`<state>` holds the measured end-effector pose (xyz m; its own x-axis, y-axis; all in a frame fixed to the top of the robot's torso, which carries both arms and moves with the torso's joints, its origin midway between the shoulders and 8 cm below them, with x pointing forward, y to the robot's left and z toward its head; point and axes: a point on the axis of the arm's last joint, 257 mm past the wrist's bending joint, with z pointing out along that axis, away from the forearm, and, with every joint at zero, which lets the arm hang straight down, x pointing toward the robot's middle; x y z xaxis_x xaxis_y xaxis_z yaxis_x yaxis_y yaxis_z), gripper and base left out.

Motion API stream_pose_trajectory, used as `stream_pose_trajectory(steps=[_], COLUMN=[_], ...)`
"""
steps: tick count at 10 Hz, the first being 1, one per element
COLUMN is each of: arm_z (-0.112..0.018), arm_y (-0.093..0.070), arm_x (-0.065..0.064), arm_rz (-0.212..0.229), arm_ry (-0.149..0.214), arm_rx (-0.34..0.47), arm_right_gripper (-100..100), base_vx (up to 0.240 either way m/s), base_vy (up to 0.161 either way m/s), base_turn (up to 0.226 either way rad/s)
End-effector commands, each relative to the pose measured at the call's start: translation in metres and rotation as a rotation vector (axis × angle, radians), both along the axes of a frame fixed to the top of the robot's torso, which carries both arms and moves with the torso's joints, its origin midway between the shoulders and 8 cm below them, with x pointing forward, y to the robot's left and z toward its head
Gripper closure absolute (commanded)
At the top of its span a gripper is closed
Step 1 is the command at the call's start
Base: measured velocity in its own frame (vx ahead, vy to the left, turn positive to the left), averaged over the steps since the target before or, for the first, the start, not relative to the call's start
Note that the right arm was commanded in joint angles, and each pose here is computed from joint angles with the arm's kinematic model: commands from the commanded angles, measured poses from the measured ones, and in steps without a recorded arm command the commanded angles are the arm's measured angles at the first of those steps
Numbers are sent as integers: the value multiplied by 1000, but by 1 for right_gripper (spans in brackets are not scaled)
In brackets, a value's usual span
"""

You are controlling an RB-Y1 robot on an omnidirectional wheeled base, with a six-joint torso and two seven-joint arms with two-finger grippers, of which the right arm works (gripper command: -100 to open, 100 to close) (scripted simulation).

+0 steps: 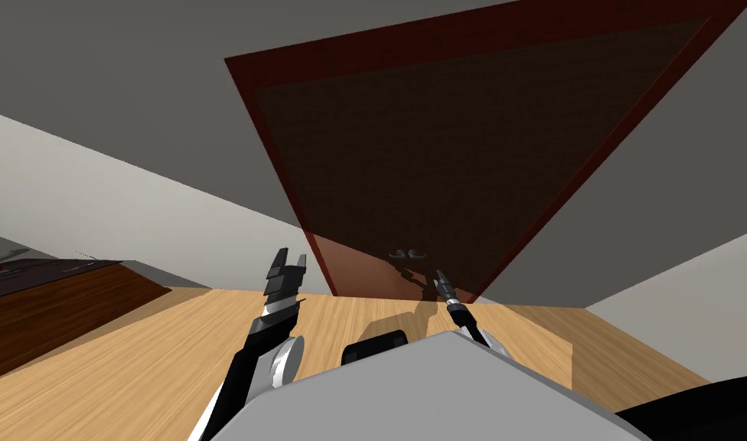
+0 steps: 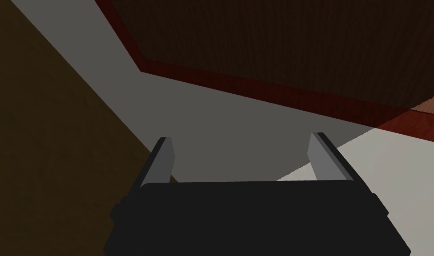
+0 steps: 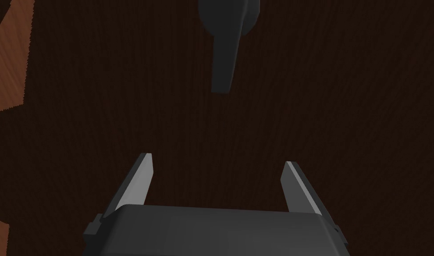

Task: Pull the door open

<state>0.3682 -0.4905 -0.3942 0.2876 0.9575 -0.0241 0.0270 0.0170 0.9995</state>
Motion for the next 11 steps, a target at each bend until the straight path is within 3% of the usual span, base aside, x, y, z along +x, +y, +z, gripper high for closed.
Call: stream_pose_trajectory(steps=[1,3,5,8,9,11], arm_z=[-4,-5,-5,-1,2,2], arm_y=[-24,-32,-28,7,28,28], arm_x=[-18,-23,-18,11,26,26], arm_rz=[-48,-66,-62,-8,26,26], arm_ry=[23,30,27,-5,-25,-25], arm_rx=[-16,-21,-18,2,14,14], arm_right_gripper=[-100,-100,-100,-100,-100,-100], base_vx=[47,92,160,179,208,114], base_vy=[-82,-84,-88,-52,79,73], base_turn=[-127,-42,13,118,185,51])
